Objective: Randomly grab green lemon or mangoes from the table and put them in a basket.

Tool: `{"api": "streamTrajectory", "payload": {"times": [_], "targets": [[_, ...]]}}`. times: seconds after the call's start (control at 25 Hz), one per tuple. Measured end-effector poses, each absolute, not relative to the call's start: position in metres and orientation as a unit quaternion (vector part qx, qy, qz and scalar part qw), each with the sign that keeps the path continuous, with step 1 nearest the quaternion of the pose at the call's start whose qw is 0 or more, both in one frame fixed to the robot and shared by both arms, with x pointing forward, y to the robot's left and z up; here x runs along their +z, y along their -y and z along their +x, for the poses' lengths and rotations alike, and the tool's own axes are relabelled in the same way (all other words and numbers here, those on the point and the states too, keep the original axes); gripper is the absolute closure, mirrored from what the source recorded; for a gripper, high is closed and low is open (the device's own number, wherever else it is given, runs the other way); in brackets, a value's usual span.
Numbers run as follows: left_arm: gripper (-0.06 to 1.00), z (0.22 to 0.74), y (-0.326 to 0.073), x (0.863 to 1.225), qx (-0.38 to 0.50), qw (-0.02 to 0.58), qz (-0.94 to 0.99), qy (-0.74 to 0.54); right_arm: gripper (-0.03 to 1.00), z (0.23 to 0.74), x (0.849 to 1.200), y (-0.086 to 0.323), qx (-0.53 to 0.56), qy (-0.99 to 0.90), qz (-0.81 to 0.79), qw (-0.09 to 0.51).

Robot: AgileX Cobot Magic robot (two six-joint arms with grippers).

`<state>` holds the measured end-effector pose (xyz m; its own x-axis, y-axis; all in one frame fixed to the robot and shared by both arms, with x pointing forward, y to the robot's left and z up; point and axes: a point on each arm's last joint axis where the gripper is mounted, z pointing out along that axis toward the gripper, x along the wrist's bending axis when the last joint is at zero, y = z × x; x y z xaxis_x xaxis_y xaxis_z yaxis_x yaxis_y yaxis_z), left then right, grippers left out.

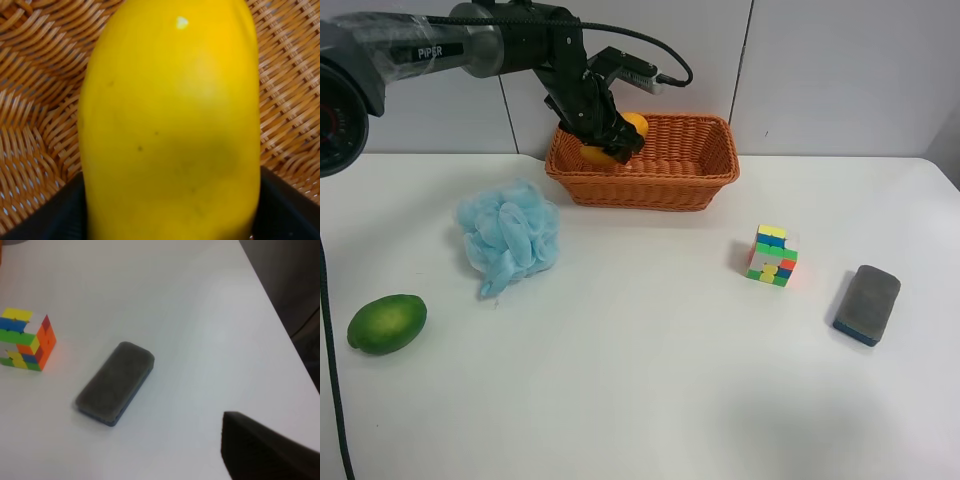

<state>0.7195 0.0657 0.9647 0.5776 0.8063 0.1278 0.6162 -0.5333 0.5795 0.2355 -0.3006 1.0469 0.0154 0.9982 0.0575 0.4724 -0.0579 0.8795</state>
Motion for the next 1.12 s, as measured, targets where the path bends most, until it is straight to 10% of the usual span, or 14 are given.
{"api": "streamTrajectory", "payload": {"times": [0.24,1.12], "targets": [[-0.03,0.721,-0.065,0.966,0.198,0.25,0.852,-0.415,-0.02,0.236,1.047,0.301,0.378,-0.591,0.622,0.348],[0.06,0.607,-0.12,1.159,0.149,0.252,0.844,-0.449,-0.02,0.236,1.047,0.301,0.378,-0.591,0.622,0.348]]}}
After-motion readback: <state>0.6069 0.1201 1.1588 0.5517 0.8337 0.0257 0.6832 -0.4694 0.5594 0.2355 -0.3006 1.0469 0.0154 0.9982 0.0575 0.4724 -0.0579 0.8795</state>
